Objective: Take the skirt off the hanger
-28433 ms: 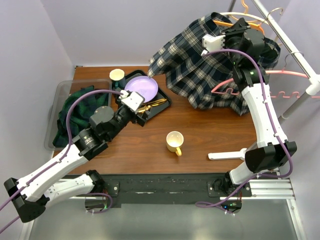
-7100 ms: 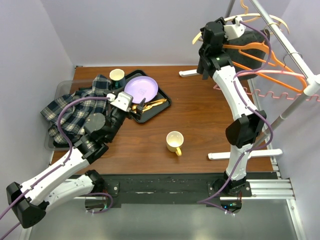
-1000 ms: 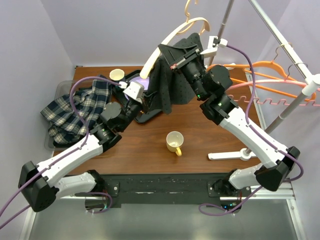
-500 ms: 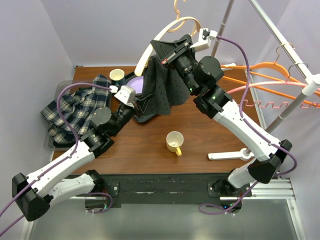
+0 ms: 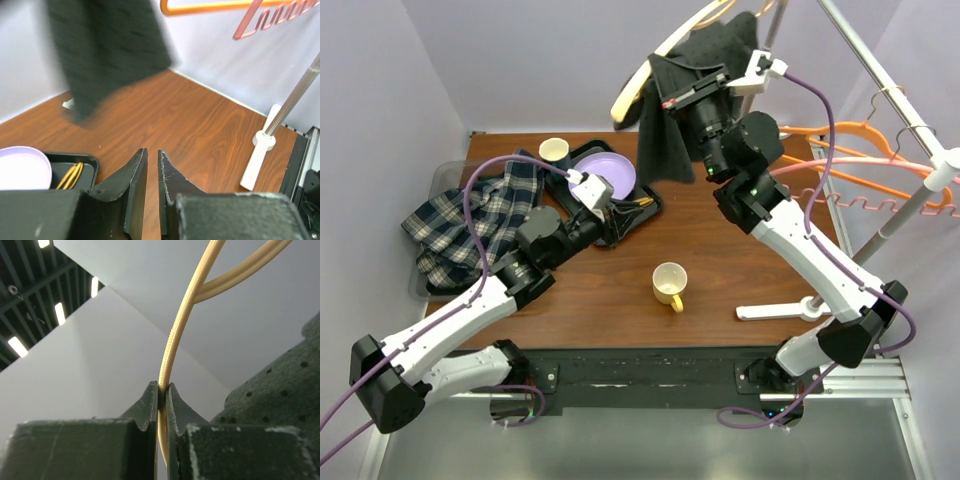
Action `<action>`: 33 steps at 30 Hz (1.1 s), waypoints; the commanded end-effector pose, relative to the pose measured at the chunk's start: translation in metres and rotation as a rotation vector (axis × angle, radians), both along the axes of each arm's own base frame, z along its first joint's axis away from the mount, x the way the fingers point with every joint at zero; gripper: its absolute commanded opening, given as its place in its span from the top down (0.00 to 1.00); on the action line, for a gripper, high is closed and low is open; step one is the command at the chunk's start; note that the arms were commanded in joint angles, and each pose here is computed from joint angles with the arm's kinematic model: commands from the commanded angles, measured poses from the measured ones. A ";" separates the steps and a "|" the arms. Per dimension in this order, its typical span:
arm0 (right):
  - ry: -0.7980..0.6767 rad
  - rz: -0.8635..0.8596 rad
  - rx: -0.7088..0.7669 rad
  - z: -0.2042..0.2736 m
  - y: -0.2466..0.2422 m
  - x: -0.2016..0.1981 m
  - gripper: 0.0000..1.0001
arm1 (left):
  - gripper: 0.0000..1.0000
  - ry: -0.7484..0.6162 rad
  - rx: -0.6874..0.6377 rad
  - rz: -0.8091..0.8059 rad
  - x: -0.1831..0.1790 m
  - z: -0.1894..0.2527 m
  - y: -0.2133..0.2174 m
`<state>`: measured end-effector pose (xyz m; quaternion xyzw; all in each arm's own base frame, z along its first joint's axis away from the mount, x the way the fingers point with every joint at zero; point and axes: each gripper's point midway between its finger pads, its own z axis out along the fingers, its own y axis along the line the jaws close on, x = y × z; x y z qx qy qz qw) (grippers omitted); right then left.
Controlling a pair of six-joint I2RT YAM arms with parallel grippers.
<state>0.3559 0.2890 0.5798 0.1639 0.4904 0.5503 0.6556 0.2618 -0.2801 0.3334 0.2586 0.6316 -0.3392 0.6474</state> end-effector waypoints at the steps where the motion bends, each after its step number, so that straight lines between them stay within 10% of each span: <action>1: -0.205 -0.009 0.193 0.080 -0.049 -0.050 1.00 | 0.81 -0.007 -0.018 -0.012 0.002 0.009 -0.006; 14: -0.206 0.108 0.195 0.082 -0.042 -0.070 1.00 | 0.13 -0.095 -0.094 0.261 0.026 0.058 0.038; 23: -0.205 0.156 0.227 0.083 -0.042 -0.080 1.00 | 0.07 -0.184 -0.062 0.029 0.000 0.083 0.008; 33: -0.208 0.193 0.252 0.088 -0.044 -0.091 1.00 | 0.07 -0.181 -0.039 0.183 0.036 0.090 0.012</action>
